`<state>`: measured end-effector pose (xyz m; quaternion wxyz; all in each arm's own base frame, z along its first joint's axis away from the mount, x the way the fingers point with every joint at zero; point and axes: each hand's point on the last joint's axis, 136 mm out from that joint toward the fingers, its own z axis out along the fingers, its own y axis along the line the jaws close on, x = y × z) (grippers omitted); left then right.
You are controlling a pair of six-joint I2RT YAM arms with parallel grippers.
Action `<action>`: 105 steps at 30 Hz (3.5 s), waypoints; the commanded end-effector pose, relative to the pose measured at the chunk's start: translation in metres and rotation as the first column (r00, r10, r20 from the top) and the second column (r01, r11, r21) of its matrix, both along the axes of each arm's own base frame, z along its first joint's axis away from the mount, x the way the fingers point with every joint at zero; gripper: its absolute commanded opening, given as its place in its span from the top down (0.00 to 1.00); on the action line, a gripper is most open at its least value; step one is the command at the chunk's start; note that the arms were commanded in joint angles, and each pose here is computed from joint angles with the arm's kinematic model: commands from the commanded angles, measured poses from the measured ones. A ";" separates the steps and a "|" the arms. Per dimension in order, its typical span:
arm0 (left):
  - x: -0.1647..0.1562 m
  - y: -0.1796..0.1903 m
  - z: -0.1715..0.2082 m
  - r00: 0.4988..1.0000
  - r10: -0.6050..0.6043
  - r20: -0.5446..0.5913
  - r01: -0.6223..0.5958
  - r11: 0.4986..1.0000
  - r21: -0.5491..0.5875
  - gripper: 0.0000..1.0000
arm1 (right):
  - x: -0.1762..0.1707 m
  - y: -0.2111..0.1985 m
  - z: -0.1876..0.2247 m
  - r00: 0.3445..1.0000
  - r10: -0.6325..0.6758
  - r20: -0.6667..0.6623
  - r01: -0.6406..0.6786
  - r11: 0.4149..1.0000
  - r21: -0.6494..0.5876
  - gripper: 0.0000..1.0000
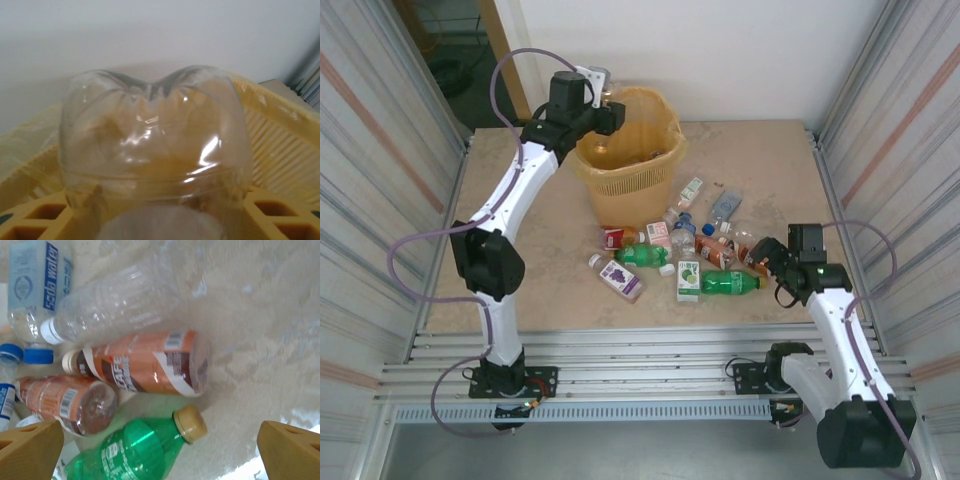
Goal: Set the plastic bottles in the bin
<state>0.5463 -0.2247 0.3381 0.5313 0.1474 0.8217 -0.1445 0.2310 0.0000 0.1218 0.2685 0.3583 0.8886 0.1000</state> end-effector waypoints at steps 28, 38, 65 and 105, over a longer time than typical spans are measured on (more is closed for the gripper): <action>-0.058 0.006 0.056 0.994 -0.021 0.108 0.021 1.000 0.001 0.01 | 0.003 0.096 -0.054 0.997 -0.004 -0.071 0.018 0.981 0.195 0.02; -0.116 0.016 0.049 0.994 -0.015 0.112 0.022 0.998 -0.060 0.01 | 0.003 0.092 -0.074 0.993 -0.024 -0.114 0.041 0.988 0.149 0.02; -0.185 0.053 0.003 0.992 0.122 -0.016 -0.121 0.952 -0.280 0.01 | -0.020 0.094 -0.103 0.983 0.008 -0.186 0.015 0.992 0.122 0.30; -0.231 -0.100 0.080 0.840 -0.542 0.001 0.499 0.773 -0.392 0.02 | 0.031 0.198 0.207 0.215 0.751 0.624 -0.560 0.618 -0.551 0.50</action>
